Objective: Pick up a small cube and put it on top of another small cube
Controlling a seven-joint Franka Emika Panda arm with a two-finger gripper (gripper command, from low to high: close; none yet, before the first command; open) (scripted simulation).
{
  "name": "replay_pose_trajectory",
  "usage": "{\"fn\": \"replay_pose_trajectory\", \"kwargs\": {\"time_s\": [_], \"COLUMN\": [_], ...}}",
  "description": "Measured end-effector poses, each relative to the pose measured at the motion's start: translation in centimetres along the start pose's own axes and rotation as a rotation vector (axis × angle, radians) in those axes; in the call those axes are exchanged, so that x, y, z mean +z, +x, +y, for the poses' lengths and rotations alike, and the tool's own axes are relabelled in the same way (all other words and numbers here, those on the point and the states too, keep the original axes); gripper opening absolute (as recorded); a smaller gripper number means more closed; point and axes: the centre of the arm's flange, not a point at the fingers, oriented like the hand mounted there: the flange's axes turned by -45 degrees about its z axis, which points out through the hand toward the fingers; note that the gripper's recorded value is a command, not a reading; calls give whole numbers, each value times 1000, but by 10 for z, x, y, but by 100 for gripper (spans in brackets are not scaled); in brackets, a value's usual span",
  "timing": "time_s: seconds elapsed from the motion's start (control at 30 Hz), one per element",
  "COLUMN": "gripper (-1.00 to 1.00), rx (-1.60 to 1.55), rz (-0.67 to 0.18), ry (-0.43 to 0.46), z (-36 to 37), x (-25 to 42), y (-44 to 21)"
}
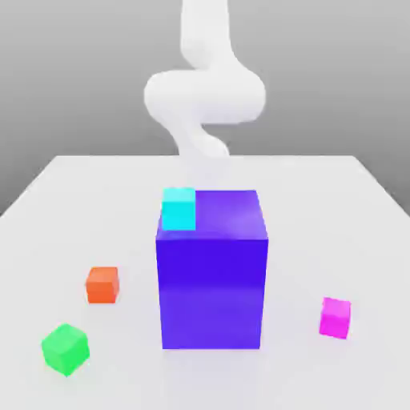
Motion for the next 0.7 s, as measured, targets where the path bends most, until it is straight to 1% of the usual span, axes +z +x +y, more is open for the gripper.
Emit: {"fn": "replay_pose_trajectory", "kwargs": {"time_s": [0.17,0.33,0.53,0.7], "gripper": [0,0,0,0], "rx": [-237,-476,-772,-1039], "rz": [-156,-298,-458,-585], "ry": [101,200,317,419], "z": [-57,-118,-184,-225], "x": [115,206,284,320], "y": [-31,-92,-197,-304]}}
